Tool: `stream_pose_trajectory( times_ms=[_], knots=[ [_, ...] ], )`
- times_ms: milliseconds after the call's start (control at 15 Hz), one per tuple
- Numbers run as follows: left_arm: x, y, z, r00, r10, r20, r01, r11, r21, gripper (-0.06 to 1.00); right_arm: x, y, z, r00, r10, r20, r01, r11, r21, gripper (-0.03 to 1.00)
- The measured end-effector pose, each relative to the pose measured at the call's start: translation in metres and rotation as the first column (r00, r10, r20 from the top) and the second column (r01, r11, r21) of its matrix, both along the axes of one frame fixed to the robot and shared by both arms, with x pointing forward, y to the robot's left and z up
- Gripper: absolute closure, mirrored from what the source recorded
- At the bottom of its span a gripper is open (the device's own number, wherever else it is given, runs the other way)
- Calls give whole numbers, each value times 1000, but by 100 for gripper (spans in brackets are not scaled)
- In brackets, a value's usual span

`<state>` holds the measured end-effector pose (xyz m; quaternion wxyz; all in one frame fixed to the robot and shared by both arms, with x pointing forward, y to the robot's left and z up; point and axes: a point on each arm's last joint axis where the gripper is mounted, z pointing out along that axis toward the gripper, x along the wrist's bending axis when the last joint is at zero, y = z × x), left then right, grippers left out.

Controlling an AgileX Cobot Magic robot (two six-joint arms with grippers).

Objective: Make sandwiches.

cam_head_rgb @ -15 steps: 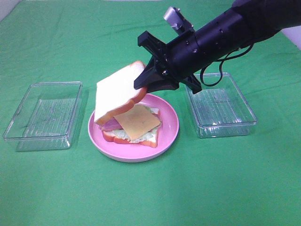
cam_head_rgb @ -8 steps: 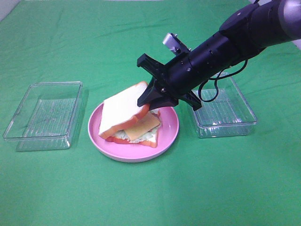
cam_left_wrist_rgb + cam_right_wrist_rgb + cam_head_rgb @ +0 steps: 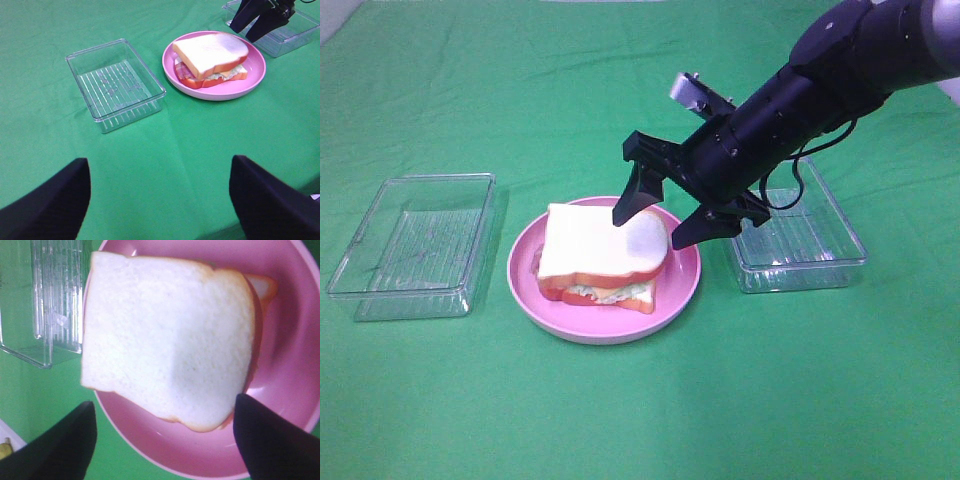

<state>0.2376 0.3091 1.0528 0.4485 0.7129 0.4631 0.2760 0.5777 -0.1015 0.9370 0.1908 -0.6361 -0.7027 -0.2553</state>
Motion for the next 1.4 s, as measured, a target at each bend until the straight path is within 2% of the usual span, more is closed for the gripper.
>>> stream_pose_trajectory(
  times_ms=[267, 333, 667, 733, 1067, 1200, 1400],
  knots=[
    [0, 0, 0, 1000, 0, 0, 0, 1000, 1, 21, -5, -14, 25, 995, 40, 90, -28, 991, -129, 24],
    [0, 0, 0, 1000, 0, 0, 0, 1000, 1, 21, -12, -24, 45, 989, 73, 127, -45, 976, -211, 24],
    [0, 0, 0, 1000, -1, 1, 1, 1000, 2, 21, -37, -45, 92, 972, 164, 169, -99, 936, -337, 24],
    [0, 0, 0, 1000, -1, 1, 1, 1000, 2, 21, -55, -57, 120, 959, 207, 194, -120, 916, -382, 24],
    [0, 0, 0, 1000, -1, 1, 1, 1000, 2, 21, -107, -85, 173, 927, 250, 281, -109, 894, -435, 24],
    [0, 0, 0, 1000, -12, 6, 12, 1000, 13, 21, -141, -102, 178, 914, 253, 317, -92, 891, -445, 24],
    [-1, -2, 0, 999, -37, 10, 36, 999, 25, 21, -205, -132, 161, 900, 260, 349, -75, 883, -464, 24]
  ],
)
